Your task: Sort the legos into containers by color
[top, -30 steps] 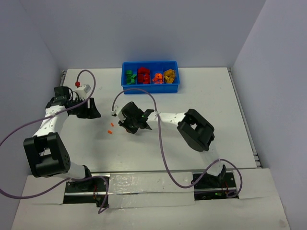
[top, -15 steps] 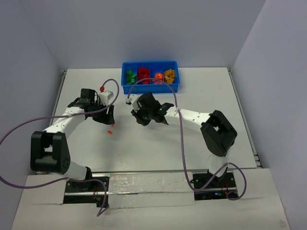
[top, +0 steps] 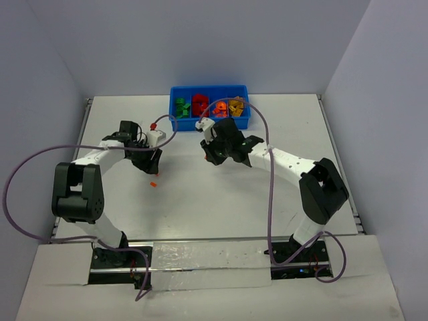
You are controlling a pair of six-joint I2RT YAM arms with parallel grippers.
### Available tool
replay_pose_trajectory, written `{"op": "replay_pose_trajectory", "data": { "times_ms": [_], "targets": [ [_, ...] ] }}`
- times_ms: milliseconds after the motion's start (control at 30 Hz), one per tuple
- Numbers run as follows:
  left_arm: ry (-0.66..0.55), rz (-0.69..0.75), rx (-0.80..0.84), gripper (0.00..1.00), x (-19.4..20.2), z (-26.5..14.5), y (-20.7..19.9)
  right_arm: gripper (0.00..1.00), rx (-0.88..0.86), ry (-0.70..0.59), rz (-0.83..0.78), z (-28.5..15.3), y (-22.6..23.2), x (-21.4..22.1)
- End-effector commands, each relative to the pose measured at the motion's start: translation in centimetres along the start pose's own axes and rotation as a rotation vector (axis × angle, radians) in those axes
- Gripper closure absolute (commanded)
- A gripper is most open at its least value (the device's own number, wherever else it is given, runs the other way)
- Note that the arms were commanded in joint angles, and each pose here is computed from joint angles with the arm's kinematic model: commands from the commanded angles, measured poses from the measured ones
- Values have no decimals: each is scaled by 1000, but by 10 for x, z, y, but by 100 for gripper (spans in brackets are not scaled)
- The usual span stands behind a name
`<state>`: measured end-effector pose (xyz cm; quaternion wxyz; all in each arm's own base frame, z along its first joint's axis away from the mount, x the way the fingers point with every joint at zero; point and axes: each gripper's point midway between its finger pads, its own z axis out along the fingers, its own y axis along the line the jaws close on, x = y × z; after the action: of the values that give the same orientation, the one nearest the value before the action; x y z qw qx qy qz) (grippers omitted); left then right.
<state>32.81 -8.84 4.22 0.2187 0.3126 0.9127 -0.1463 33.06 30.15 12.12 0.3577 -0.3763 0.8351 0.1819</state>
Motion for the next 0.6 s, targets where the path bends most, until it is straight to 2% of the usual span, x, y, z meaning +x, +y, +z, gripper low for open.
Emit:
{"op": "replay_pose_trajectory", "data": {
  "times_ms": [0,400,567],
  "targets": [
    [-10,119,15,41,-16,3,4,100,7,-31,19,-18,-6,-6],
    [58,185,60,42,-8,22,-6,100,39,-30,49,-24,-24,-6],
    [85,194,38,45,0,27,-2,100,38,-31,54,-25,-26,-7]
  ]
}}
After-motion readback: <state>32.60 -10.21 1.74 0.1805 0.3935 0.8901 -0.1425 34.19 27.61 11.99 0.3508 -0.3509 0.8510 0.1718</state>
